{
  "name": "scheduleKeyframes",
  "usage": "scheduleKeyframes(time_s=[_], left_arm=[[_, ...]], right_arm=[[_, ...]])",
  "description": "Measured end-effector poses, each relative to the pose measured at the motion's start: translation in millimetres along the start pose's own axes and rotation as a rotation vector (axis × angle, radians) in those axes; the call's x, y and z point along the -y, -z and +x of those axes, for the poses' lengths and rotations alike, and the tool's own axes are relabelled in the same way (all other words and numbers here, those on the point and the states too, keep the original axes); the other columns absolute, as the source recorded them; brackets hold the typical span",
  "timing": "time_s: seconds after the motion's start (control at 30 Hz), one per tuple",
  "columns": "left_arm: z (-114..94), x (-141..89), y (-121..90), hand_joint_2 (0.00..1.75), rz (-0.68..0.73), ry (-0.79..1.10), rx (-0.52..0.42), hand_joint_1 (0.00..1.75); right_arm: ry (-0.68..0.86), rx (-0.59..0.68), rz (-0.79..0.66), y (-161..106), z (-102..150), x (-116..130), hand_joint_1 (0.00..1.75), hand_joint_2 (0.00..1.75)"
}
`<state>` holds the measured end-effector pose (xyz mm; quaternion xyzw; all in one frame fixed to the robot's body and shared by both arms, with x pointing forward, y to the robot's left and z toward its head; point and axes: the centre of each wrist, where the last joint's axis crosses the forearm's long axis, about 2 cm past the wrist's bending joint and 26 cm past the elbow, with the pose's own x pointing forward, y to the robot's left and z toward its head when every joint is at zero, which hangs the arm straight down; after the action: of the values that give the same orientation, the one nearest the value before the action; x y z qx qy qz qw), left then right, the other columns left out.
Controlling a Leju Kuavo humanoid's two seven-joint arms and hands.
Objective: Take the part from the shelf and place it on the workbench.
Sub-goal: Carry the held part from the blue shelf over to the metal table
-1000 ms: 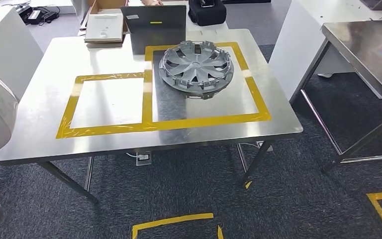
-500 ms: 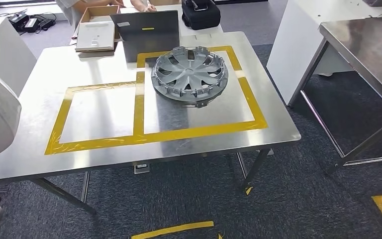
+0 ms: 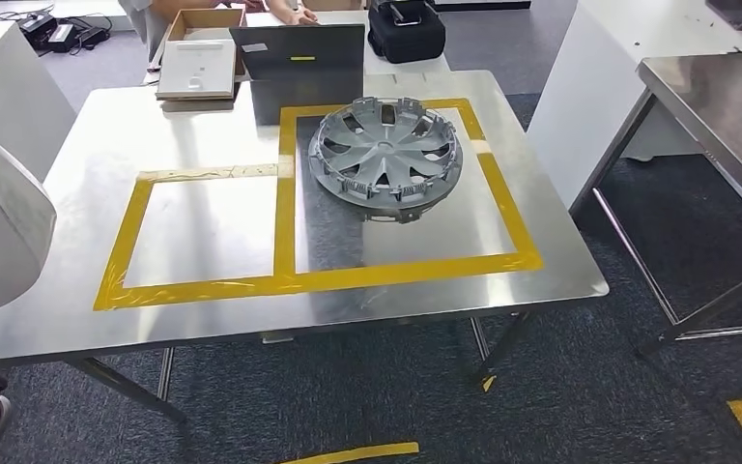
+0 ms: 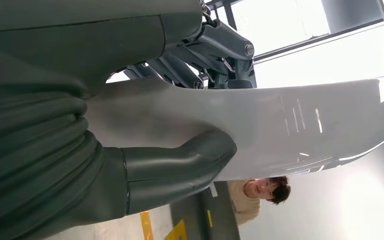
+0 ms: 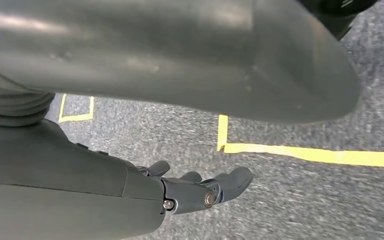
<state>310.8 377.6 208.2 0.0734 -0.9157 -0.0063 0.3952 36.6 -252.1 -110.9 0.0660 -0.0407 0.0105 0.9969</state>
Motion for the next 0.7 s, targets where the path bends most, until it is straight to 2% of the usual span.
scheduleKeyframes(time_s=[0.23,0.4,0.57,0.7], left_arm=[[-19,-7,11,1.75,0.029,-0.043,-0.070,1.75],[-44,-14,23,1.75,-0.001,-0.018,-0.169,1.75],[-73,-22,51,1.75,-0.042,0.087,-0.232,1.75],[-91,-16,64,1.75,-0.047,0.227,-0.280,1.75]], right_arm=[[0.016,-0.021,-0.010,0,0,2,0.00,0.00],[0.029,-0.048,-0.019,0,-1,5,0.00,0.00],[0.036,-0.053,-0.022,0,-1,6,0.00,0.00],[0.027,-0.054,-0.026,-1,-1,9,0.00,0.00]])
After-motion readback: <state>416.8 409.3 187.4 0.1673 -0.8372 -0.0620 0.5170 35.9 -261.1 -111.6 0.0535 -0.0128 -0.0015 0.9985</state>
